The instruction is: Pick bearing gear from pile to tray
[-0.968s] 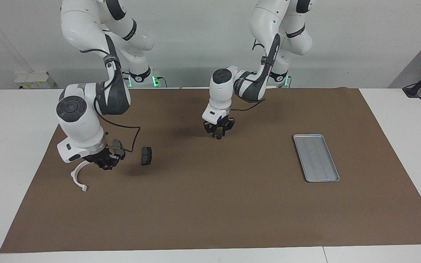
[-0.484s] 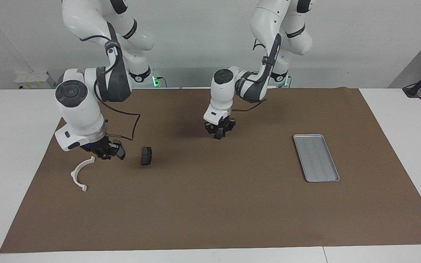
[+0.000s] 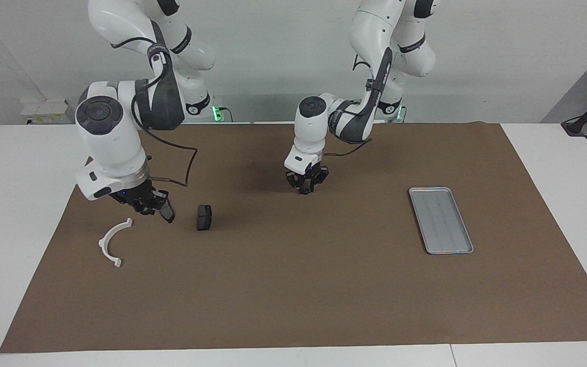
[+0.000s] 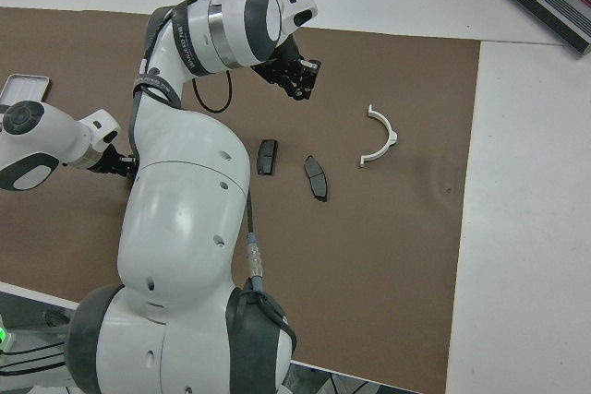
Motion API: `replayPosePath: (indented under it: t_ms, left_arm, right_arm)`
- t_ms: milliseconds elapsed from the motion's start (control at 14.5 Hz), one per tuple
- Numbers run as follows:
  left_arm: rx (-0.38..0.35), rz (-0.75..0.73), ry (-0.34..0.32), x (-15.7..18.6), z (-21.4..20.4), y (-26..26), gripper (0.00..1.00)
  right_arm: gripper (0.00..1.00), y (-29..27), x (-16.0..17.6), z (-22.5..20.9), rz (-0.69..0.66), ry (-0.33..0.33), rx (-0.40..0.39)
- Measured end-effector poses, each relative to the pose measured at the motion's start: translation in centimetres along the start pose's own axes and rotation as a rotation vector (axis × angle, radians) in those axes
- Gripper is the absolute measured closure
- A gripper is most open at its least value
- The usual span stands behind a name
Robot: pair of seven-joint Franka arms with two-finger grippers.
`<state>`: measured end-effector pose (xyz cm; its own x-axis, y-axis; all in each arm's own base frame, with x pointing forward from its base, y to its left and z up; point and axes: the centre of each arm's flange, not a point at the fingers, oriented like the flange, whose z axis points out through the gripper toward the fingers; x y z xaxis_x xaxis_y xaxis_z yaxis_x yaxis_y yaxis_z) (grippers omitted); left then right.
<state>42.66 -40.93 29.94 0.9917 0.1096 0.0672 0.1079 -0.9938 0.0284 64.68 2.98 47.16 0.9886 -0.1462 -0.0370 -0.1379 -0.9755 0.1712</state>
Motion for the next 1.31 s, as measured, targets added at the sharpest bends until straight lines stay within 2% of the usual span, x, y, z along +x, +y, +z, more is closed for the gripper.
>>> replayPosePath:
  t_ms: [346, 484, 899, 1107, 1314]
  left_arm:
    - [0.000, 0.000, 0.000, 0.0, 0.1, -0.1, 0.60]
    - [-0.003, -0.001, 0.003, 0.0, 0.0, -0.1, 0.77]
    - [0.005, 0.004, 0.025, 1.1, -0.8, -0.2, 0.77]
    - [0.012, -0.012, 0.039, 5.2, -5.6, -1.3, 0.77]
    - [0.023, 0.012, 0.048, 9.5, -12.2, -5.8, 0.77]
  right_arm:
    - [0.65, -0.2, -0.3, -0.5, -0.004, 0.000, -0.002]
    - [0.65, -0.3, -0.4, -0.8, -0.006, 0.001, -0.003]
    - [0.65, -0.4, -0.6, -1.1, -0.008, 0.003, -0.004]
    - [0.65, -1.0, -0.8, -1.4, -0.017, 0.006, -0.002]
    - [0.65, -1.5, -1.1, -1.9, -0.024, 0.009, 0.009]
